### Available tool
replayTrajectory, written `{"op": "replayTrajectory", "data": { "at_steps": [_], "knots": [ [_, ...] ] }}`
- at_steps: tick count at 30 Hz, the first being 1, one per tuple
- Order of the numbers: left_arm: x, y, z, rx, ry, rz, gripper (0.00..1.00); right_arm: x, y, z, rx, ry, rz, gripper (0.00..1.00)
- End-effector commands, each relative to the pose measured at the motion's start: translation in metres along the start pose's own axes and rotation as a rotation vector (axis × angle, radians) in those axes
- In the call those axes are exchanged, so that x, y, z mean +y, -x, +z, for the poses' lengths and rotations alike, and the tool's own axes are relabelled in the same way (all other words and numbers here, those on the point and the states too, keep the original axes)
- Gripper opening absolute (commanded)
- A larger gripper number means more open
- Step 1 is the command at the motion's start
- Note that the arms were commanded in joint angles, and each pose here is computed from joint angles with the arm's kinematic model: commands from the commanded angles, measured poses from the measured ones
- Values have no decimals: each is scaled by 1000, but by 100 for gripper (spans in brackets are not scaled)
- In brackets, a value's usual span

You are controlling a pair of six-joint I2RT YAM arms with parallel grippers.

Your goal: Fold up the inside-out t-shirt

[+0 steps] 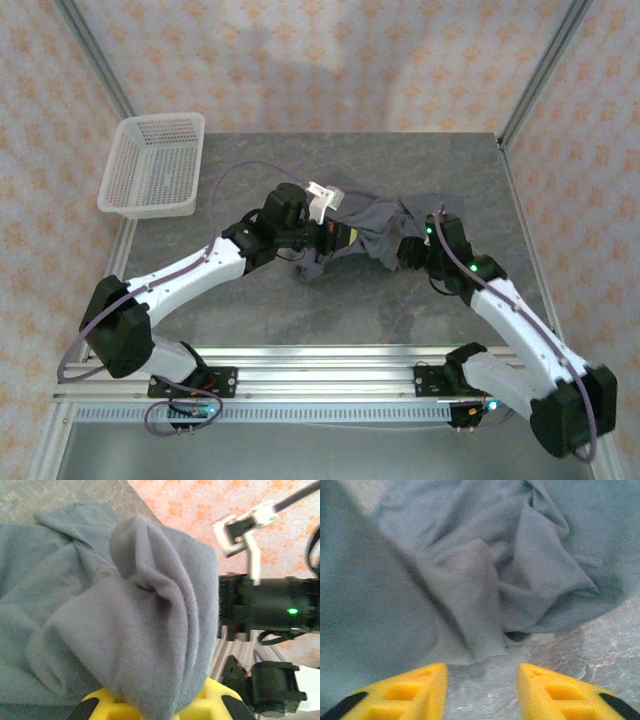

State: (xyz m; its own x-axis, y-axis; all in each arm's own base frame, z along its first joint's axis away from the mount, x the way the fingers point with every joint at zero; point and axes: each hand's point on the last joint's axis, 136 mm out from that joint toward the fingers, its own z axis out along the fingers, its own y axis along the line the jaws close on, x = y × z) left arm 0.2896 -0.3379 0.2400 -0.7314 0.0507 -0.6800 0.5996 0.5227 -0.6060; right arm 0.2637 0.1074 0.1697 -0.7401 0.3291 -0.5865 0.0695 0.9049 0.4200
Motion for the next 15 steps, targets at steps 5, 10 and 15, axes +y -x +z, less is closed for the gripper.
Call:
{"op": "replayTrajectory", "data": {
  "at_steps": [5,10,15],
  "knots": [
    [2,0,7,-3,-15,-68,0,72,-3,-83,-234,447,35,55],
    [6,-1,12,5,-9,-77,0,114,-15,-64,-136,645,335,58],
    [5,-3,13,12,-17,-78,0,125,-5,-38,-106,709,657,79]
  ]
}}
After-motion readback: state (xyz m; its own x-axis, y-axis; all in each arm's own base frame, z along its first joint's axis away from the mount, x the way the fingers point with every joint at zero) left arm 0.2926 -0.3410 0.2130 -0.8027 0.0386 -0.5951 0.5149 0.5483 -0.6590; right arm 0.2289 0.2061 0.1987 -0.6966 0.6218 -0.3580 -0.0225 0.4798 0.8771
